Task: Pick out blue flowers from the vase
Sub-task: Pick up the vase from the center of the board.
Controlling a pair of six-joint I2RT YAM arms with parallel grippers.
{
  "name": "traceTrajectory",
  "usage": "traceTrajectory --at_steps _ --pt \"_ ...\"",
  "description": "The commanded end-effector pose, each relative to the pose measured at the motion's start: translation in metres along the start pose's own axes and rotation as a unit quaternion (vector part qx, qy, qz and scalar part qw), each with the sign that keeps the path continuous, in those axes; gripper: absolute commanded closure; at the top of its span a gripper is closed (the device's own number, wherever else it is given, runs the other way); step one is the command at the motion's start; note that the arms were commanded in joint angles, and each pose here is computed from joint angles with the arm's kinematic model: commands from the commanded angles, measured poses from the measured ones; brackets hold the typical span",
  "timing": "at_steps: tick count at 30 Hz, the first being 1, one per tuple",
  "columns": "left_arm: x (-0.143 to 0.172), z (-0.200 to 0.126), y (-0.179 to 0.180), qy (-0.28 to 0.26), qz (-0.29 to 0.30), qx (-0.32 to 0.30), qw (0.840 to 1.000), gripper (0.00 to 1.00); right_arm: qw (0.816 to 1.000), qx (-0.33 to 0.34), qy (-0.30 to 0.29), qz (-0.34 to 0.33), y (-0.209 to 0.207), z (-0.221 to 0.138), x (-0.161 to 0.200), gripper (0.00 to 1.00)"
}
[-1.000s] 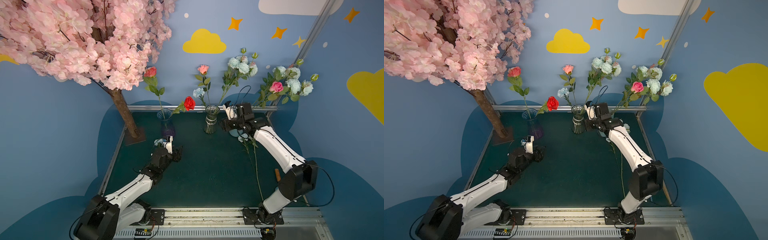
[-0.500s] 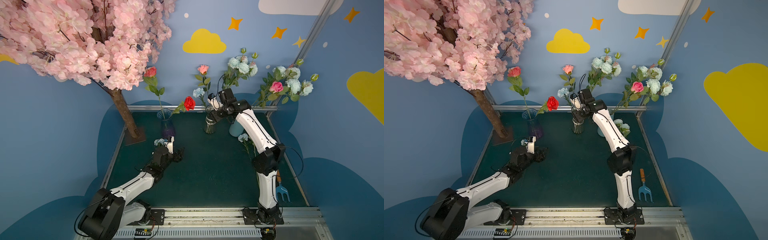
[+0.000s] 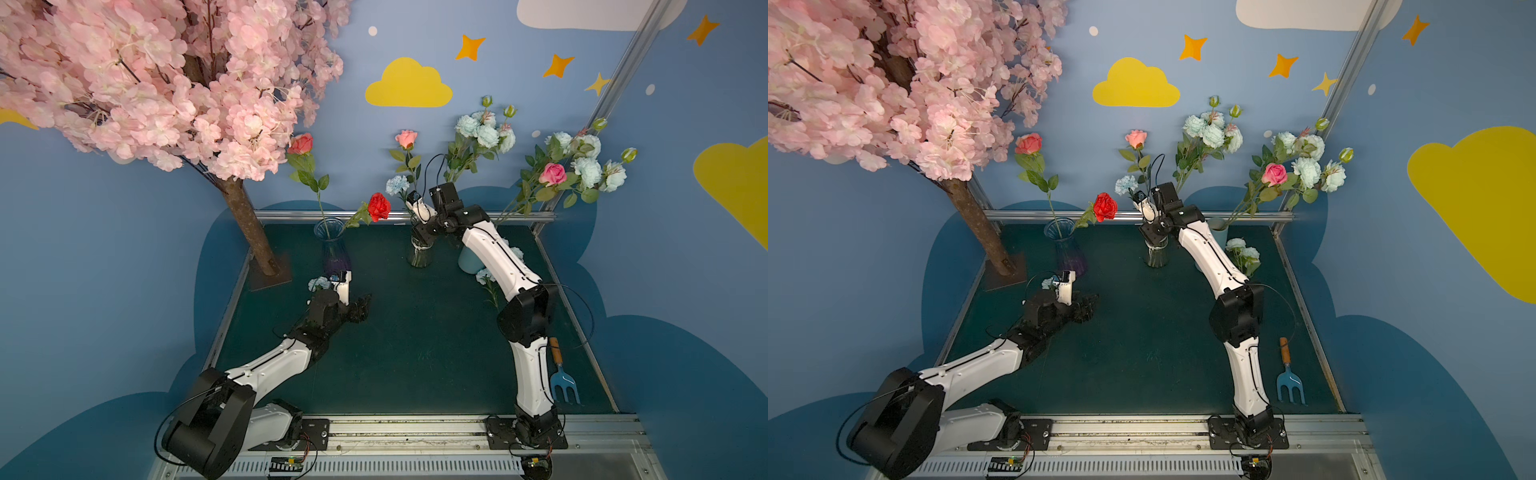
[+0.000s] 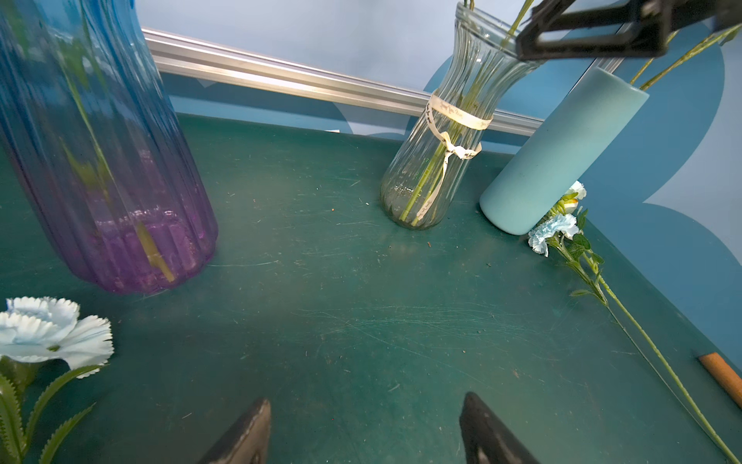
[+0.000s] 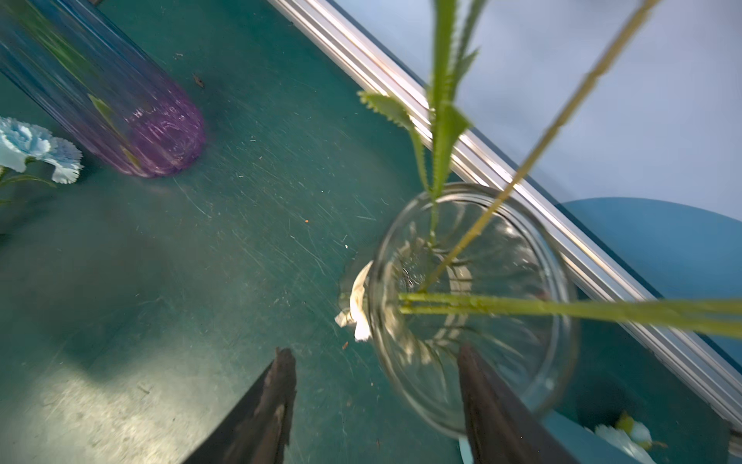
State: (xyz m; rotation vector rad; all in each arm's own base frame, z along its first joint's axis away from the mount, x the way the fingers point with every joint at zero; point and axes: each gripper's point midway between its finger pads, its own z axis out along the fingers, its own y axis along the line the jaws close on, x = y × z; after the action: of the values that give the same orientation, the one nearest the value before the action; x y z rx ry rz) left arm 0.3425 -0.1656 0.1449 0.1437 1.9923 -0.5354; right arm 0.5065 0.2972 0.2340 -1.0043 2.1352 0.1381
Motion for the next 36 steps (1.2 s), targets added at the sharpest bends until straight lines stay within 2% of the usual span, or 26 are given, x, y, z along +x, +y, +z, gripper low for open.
traceTrajectory --at_steps 1,10,15,25,36 --pt "-0.009 0.001 -0.004 -0.010 0.008 0.006 1.000 0.25 1.000 0.011 -0.021 -0.020 0.000 0.016 -0.009 0.35" --pt "-0.008 0.004 -0.004 -0.004 0.009 0.006 1.000 0.25 0.997 0.072 0.023 -0.023 -0.021 0.041 0.011 0.36" --pt "-0.008 0.004 -0.003 -0.003 0.008 0.006 1.000 0.25 0.995 0.089 0.045 -0.027 -0.027 0.044 0.020 0.41" --pt "-0.008 0.003 -0.004 -0.005 0.009 0.007 1.000 0.25 0.989 0.117 0.083 -0.025 -0.036 0.049 0.038 0.65" --pt "-0.008 0.002 -0.002 -0.007 0.007 0.003 1.000 0.26 0.989 0.118 0.080 -0.029 -0.029 0.041 0.035 0.91"
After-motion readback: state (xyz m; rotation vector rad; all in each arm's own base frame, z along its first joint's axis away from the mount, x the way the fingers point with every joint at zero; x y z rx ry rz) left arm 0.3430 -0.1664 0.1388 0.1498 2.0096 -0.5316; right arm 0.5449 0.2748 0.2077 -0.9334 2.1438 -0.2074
